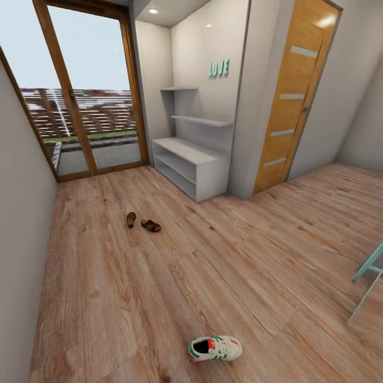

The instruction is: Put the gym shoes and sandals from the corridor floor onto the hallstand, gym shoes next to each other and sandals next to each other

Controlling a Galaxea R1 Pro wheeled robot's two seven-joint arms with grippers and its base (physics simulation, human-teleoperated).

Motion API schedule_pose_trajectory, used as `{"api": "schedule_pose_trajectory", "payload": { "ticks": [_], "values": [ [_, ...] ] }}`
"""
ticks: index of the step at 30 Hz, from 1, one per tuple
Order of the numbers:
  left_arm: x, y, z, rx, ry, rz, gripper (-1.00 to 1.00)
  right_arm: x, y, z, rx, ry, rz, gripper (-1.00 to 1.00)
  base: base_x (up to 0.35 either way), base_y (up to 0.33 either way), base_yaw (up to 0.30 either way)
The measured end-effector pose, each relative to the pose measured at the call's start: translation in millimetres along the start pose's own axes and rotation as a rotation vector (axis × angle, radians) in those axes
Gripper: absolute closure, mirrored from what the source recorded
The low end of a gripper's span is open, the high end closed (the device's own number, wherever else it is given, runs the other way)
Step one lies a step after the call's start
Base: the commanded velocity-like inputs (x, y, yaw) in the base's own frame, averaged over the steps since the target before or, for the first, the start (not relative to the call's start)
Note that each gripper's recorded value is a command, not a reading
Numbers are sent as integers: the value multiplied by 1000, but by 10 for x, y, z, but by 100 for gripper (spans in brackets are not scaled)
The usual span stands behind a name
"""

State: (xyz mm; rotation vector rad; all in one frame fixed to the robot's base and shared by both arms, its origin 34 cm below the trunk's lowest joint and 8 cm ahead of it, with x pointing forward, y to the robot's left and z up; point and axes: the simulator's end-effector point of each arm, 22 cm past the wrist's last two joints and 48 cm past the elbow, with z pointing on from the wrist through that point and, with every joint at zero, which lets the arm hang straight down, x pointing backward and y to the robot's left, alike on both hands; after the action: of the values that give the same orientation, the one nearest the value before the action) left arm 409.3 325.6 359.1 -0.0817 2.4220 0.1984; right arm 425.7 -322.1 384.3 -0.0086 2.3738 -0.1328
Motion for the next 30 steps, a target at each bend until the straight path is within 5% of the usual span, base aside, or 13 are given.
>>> {"api": "schedule_pose_trajectory", "payload": {
  "ticks": [13,30],
  "values": [
    [4,9,1,-1,1,1,-100,11,2,0,-1,3,0,-100,30,0,-24],
    [-50,5,0,0,-12,0,-100,-32,0,-3,-1,-7,2,-100,1,0,-234]
  ]
}}
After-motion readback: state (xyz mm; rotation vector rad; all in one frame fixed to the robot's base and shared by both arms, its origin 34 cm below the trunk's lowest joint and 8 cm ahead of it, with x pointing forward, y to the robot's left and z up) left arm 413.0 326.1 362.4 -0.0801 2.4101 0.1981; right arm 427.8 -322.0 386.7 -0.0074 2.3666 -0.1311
